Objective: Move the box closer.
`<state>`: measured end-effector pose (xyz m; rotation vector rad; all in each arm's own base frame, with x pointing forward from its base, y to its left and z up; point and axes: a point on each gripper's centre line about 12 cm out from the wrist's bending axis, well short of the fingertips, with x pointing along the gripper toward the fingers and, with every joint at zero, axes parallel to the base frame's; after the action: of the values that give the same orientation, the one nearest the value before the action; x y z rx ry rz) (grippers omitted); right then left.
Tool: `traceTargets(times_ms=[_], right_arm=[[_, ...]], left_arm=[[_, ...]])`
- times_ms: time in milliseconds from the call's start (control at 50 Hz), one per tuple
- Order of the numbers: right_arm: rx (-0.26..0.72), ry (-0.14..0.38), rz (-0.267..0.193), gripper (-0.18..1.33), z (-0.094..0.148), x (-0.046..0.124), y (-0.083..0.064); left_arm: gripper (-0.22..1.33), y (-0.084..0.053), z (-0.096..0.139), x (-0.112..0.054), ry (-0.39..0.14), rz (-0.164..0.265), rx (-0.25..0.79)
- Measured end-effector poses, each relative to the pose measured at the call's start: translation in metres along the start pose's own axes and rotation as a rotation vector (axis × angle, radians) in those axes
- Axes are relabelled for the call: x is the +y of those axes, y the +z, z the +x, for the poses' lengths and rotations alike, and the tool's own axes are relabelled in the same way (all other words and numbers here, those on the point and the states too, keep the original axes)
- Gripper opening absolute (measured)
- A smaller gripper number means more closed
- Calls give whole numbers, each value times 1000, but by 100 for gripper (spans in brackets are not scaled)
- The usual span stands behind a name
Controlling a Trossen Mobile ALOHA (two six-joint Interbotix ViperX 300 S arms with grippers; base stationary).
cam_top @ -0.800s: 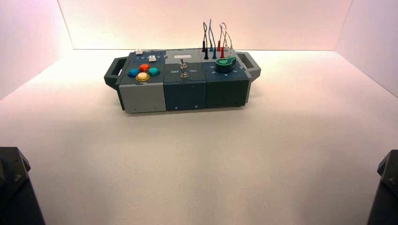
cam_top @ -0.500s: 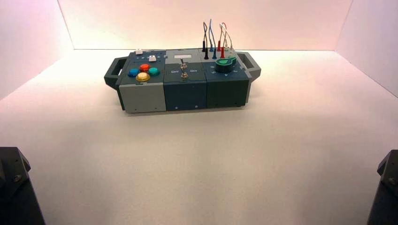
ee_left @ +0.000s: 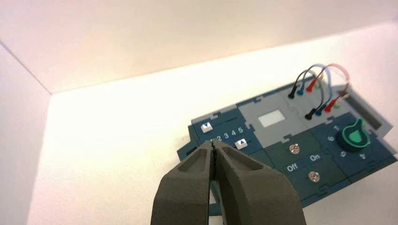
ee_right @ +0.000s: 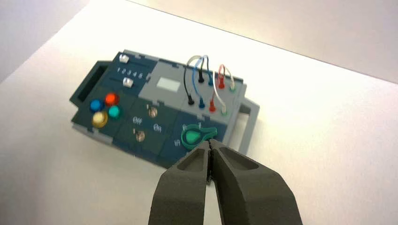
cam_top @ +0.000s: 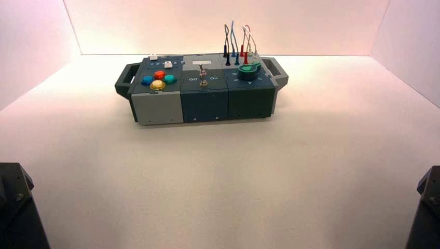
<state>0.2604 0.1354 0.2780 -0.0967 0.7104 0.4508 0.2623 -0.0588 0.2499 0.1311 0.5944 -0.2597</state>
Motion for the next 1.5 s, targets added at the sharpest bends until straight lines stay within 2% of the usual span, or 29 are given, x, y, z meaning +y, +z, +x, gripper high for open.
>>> traceTargets(times_ms=[60, 160, 180, 220, 260, 280, 340, 360, 400, 460, 500, 680, 720, 840, 1000, 1160, 1220, 1380, 1500], right_arm=[[40, 0, 0, -14, 15, 1, 18], [89, -1, -3, -14, 38, 2, 39], [109, -3, -2, -14, 48, 2, 46], [123, -2, -3, -14, 58, 3, 55], [144, -2, -5, -14, 71, 3, 61], [158, -2, -5, -14, 78, 3, 64], [192, -2, -3, -14, 96, 3, 71], [221, -2, 1, -14, 110, 3, 75], [245, 0, 4, -14, 123, 3, 80], [304, 1, 7, -14, 154, 3, 84], [330, 0, 10, -14, 167, 2, 84], [407, -1, 17, -14, 221, -1, 86], [412, -2, 19, -14, 224, -2, 86], [447, -12, 34, -14, 257, -14, 88], [475, -25, 57, -14, 281, -29, 91], [501, -33, 73, -14, 300, -41, 94], [535, -34, 86, -14, 312, -48, 92], [591, -14, 96, -14, 329, -48, 87], [655, 19, 103, -14, 348, -43, 78]], left_arm=[[-16, 12, 16, 1, -7, 4, 42], [-16, 26, 43, 3, -20, 8, 115], [-16, 33, 54, 4, -26, 7, 141], [-16, 37, 67, 5, -32, 7, 179], [-16, 38, 75, 5, -35, 5, 203], [-16, 38, 90, 7, -40, 1, 252], [-16, 40, 110, 10, -47, -4, 311], [-16, 37, 124, 13, -51, -11, 356], [-16, 36, 133, 14, -54, -13, 381], [-16, 28, 174, 20, -64, -22, 483], [-16, 21, 187, 21, -69, -20, 520], [-16, 13, 233, 24, -82, -10, 566], [-16, 13, 235, 25, -81, -6, 566], [-16, 23, 248, 26, -79, -4, 543], [-16, 30, 257, 28, -79, -4, 529], [-16, 31, 264, 28, -81, -5, 532], [-16, 33, 265, 28, -82, -5, 530], [-16, 31, 269, 28, -85, -8, 536], [-16, 22, 276, 27, -89, -8, 560]])
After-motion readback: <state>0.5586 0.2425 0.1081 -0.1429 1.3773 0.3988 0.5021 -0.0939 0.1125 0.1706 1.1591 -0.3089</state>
